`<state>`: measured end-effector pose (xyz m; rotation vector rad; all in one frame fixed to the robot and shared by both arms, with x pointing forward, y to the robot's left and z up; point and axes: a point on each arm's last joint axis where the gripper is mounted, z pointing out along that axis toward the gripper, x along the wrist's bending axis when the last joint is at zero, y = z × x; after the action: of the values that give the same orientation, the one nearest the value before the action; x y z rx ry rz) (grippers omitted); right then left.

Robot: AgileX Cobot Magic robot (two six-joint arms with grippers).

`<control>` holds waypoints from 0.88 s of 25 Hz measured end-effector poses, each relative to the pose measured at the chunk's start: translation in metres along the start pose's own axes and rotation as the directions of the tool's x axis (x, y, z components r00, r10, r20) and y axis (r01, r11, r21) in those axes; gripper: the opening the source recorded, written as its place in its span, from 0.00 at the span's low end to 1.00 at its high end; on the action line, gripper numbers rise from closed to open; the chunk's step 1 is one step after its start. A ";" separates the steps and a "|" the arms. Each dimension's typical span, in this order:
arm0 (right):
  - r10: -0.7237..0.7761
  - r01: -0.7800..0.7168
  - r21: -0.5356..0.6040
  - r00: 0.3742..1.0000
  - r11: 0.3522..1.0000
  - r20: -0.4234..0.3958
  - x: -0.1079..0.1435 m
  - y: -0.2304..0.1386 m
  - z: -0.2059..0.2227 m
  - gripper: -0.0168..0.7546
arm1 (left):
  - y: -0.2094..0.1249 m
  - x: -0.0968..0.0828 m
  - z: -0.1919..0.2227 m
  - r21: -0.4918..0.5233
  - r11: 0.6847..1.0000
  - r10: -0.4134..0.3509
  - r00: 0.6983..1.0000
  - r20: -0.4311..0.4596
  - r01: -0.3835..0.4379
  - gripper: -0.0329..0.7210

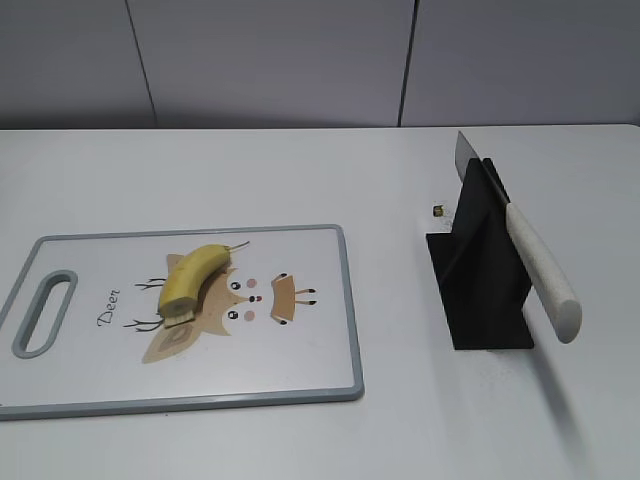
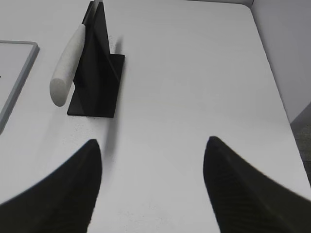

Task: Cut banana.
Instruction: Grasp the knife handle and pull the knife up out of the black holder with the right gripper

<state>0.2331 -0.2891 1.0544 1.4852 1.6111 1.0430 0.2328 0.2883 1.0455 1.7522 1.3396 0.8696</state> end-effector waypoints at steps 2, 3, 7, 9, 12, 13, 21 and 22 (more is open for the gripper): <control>0.000 0.000 0.000 1.000 1.000 0.000 0.000 0.000 0.000 0.67 | 0.000 0.000 0.000 0.000 1.000 0.000 1.000 0.000 0.000 0.77; 0.000 0.000 0.000 1.000 1.000 0.000 0.000 0.000 0.000 0.67 | 0.000 0.000 0.000 0.000 1.000 0.000 1.000 0.000 0.000 0.77; 0.003 -0.003 0.000 1.000 1.000 -0.006 0.001 0.000 0.000 0.67 | 0.000 0.000 0.000 0.000 1.000 0.000 1.000 0.000 0.000 0.77; 0.010 -0.010 -0.001 1.000 1.000 -0.017 0.002 0.000 0.000 0.67 | 0.000 0.000 0.000 0.000 1.000 0.000 1.000 0.000 0.000 0.77; 0.015 -0.015 -0.002 1.000 1.000 -0.026 0.002 0.000 0.000 0.67 | 0.000 0.000 0.000 0.000 1.000 0.000 1.000 0.000 0.000 0.77; 0.016 -0.016 -0.002 1.000 1.000 -0.027 0.002 0.000 0.000 0.67 | 0.000 0.000 0.000 0.000 1.000 0.000 1.000 0.000 0.000 0.77; 0.040 -0.035 0.139 0.999 0.990 -0.036 0.002 0.012 0.011 0.66 | 0.000 0.000 0.000 0.000 1.000 0.000 1.000 0.000 0.000 0.77; 0.043 -0.036 0.174 0.998 0.984 -0.037 0.002 0.016 0.013 0.66 | 0.000 0.000 0.000 0.000 1.000 0.000 1.000 0.000 0.000 0.77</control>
<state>0.2516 -0.2856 1.0631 1.6251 1.7448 0.9814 0.2328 0.2883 1.0455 1.7522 1.3396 0.8696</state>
